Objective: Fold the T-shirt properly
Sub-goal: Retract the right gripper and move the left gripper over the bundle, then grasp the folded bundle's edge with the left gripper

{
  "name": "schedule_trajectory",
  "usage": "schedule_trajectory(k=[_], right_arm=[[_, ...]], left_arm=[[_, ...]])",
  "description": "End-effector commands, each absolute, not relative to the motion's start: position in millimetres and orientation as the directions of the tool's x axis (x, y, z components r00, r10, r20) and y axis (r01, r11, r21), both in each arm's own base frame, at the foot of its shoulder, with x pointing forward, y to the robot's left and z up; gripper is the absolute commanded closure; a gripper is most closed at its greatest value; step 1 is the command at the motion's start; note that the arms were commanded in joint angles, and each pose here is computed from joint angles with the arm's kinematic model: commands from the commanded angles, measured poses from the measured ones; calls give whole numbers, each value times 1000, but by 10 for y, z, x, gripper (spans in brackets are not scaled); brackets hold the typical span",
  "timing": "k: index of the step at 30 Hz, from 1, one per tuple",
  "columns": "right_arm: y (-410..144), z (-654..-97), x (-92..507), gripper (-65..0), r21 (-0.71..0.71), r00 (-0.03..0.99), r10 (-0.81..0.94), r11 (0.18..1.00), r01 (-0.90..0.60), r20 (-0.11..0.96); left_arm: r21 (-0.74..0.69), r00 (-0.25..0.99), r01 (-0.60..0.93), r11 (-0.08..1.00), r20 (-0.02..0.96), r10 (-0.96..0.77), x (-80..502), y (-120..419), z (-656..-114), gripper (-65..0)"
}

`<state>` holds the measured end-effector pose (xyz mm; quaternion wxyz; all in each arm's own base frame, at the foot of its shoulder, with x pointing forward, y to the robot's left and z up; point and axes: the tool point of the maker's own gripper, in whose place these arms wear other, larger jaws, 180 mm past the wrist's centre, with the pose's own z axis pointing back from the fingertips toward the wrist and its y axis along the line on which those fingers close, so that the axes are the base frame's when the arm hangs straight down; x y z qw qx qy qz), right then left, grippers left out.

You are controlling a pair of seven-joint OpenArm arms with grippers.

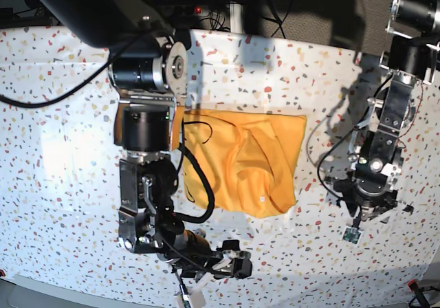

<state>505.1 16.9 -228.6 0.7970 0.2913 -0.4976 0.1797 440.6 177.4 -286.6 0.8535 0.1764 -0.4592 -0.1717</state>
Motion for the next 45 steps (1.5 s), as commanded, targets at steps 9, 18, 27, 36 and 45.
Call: schedule_trajectory(k=[9, 18, 27, 36, 45], right_arm=[[-1255, -2420, 5211, -298, 8, 425, 191, 906, -424, 885], [-2484, -2994, 4692, -298, 0, 564, 152, 966, -260, 812], [-2768, -3226, 4438, -298, 57, 605, 61, 983, -173, 794], [-2682, -3155, 4470, -298, 122, 579, 5, 976, -181, 816], [-2681, -3159, 4467, -298, 122, 581, 6, 976, -182, 814]], left_arm=[[154, 311, 431, 889, 900, -306, 4102, 721, -2074, -222], [15, 406, 534, 846, 872, -271, 3636, 295, -2559, -222], [125, 334, 555, 823, 872, -357, 3520, -201, -2651, -222], [401, 286, 506, 764, 757, -587, 3572, -185, -3105, -222], [430, 290, 465, 774, 753, -591, 3617, -109, -3089, -222]])
